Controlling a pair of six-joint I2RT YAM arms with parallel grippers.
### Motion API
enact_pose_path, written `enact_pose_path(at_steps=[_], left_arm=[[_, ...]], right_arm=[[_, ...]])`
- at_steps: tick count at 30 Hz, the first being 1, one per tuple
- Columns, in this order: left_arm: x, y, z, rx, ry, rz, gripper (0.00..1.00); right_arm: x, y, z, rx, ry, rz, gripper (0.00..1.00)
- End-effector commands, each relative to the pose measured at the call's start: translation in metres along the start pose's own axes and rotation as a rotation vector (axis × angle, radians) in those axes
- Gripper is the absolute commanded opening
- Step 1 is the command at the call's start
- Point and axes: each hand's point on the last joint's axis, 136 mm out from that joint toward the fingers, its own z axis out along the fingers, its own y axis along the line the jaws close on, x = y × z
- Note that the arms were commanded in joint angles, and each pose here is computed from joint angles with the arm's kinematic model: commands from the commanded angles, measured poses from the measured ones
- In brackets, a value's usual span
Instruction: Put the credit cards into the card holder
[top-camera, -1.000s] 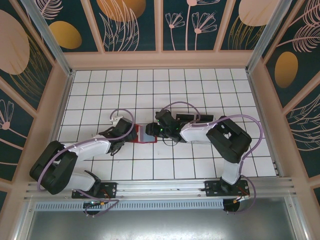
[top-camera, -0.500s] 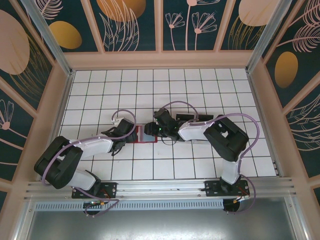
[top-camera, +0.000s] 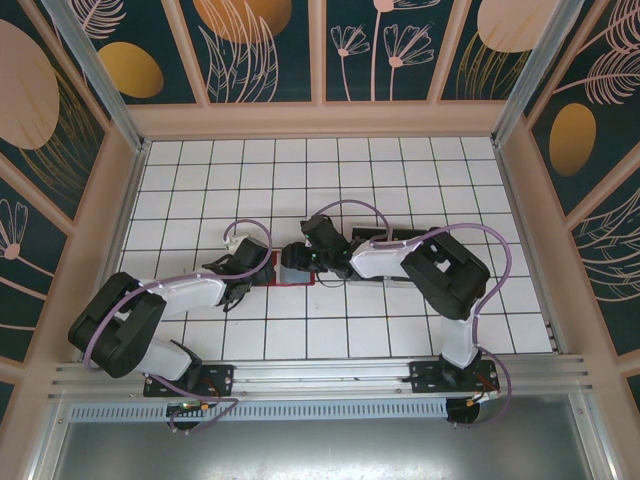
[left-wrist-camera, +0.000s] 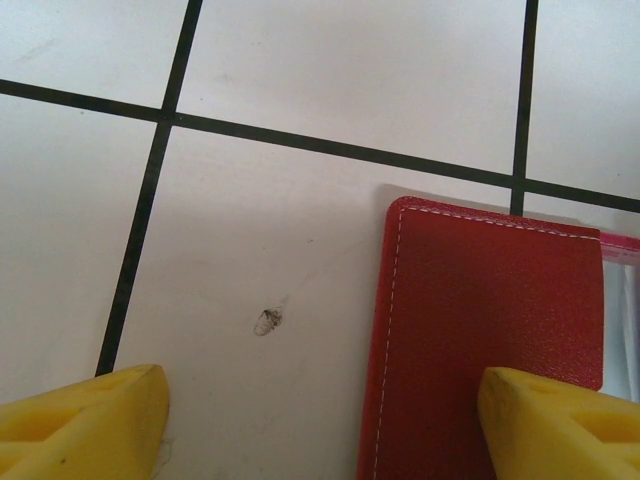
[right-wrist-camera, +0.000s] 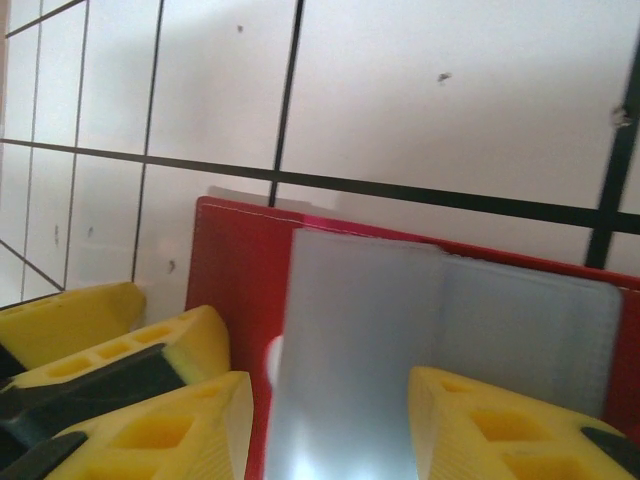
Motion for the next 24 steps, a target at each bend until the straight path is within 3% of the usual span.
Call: enact_pose_path(at_steps=[1,8,24], left_arm=[[0.005,0.002,0.003,0.006,0.017,0.013,0.81],[0.005,0.001,0.003,0.011,0.018,0.012,0.81],[0.006,0.001,0.004,0.013,0.02,0.014,0.8]], right_arm=[[-0.004,0.016,0.001,-0.043,0.0,-0.011,0.45],[-0.014,0.021,-0.013,-0.031,-0.038,-0.031,0.45],[-0.016,-0.019,-0.013,0.157,-0.047,-0.059,0.48]])
